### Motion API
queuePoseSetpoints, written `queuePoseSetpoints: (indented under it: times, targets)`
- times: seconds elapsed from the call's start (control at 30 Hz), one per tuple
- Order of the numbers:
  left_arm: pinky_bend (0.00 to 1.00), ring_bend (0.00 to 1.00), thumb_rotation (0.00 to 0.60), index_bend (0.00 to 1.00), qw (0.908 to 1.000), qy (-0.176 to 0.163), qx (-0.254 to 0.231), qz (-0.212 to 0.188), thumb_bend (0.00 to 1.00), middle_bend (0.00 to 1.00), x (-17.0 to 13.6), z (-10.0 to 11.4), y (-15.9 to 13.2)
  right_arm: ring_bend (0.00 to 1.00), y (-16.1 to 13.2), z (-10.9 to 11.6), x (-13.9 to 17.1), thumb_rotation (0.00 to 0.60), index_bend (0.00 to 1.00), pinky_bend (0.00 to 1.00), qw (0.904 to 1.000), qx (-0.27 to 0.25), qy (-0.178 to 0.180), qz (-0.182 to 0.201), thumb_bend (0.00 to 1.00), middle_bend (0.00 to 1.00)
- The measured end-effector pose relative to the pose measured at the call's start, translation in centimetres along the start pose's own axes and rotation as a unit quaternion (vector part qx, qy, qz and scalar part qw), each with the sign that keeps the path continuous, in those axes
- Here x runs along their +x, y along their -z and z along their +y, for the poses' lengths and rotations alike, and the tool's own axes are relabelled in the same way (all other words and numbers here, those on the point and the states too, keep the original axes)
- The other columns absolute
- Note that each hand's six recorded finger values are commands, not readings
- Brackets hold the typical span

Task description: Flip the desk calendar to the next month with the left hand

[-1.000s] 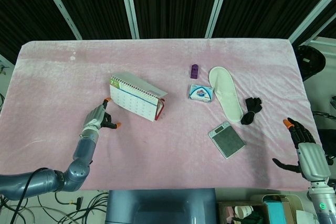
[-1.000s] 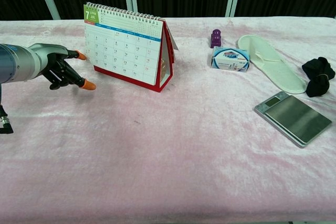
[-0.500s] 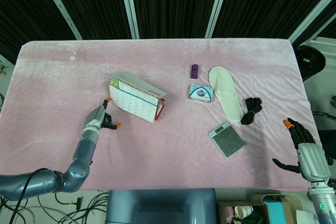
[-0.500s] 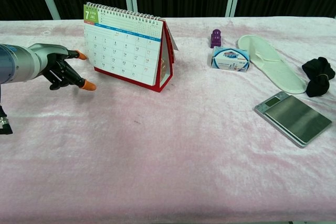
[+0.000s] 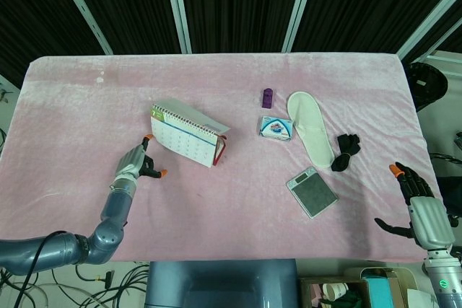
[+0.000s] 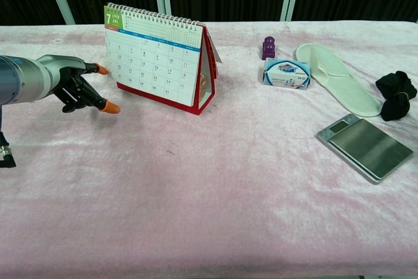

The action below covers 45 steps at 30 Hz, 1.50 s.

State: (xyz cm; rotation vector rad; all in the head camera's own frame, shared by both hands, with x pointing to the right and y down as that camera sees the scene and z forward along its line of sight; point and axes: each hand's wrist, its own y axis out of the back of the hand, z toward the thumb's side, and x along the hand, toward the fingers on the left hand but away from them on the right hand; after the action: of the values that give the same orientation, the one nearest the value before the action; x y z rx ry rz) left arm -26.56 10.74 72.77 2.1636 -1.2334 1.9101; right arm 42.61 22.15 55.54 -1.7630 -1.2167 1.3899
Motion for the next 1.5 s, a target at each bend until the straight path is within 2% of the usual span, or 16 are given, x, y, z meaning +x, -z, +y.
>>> queuePoseSetpoints:
  times: [0.33,0.73,0.93,1.03,1.23,1.33,1.4,1.5]
  targets:
    - [0.82,0.77,0.6,0.0,0.9999,0.007,0.004,-0.008,0.24,0.81,-0.2,-0.5,-0.5,0.0,0.0,0.0,0.0,0.6,0.0,0.09,1.0,0.0,-0.001,0.001,0.03,0.0]
    - [0.82,0.77,0.6,0.01,0.9988,0.024,0.008,-0.043,0.25,0.81,-1.9,-1.5,-2.5,0.0,0.0,0.0,0.1,0.6,0.0,0.09,1.0,0.0,-0.001,0.001,0.03,0.0]
    - [0.81,0.76,0.6,0.13,0.9965,0.014,0.022,-0.079,0.26,0.79,-3.1,-1.1,-4.0,0.0,-0.1,0.0,0.1,0.6,0.0,0.09,1.0,0.0,-0.001,0.002,0.03,0.0]
    - [0.78,0.71,0.6,0.19,0.9934,0.0,0.037,-0.108,0.26,0.75,-3.9,-0.8,-4.9,0.0,-0.1,0.0,0.1,0.6,0.0,0.09,1.0,0.0,0.0,0.002,0.03,0.0]
    - [0.72,0.62,0.6,0.25,0.9787,-0.052,0.078,-0.183,0.26,0.69,-5.9,0.2,-6.9,0.0,-0.1,0.0,0.1,0.6,0.0,0.09,1.0,0.0,0.001,0.002,0.03,0.0]
    - [0.7,0.6,0.6,0.26,0.965,-0.087,0.102,-0.226,0.26,0.68,-7.1,0.8,-8.1,0.0,-0.1,0.0,0.1,0.6,0.0,0.09,1.0,0.0,0.0,0.002,0.03,0.0]
    - [0.69,0.59,0.6,0.26,0.9524,-0.114,0.118,-0.257,0.25,0.66,-8.1,1.3,-8.9,0.0,-0.1,0.0,0.1,0.6,0.0,0.09,1.0,0.0,0.0,0.002,0.03,0.0]
    - [0.61,0.52,0.6,0.24,0.9338,-0.15,0.137,-0.294,0.25,0.6,-9.3,1.9,-9.9,0.0,-0.1,0.0,0.1,0.6,0.0,0.09,1.0,-0.001,0.0,0.002,0.03,0.0]
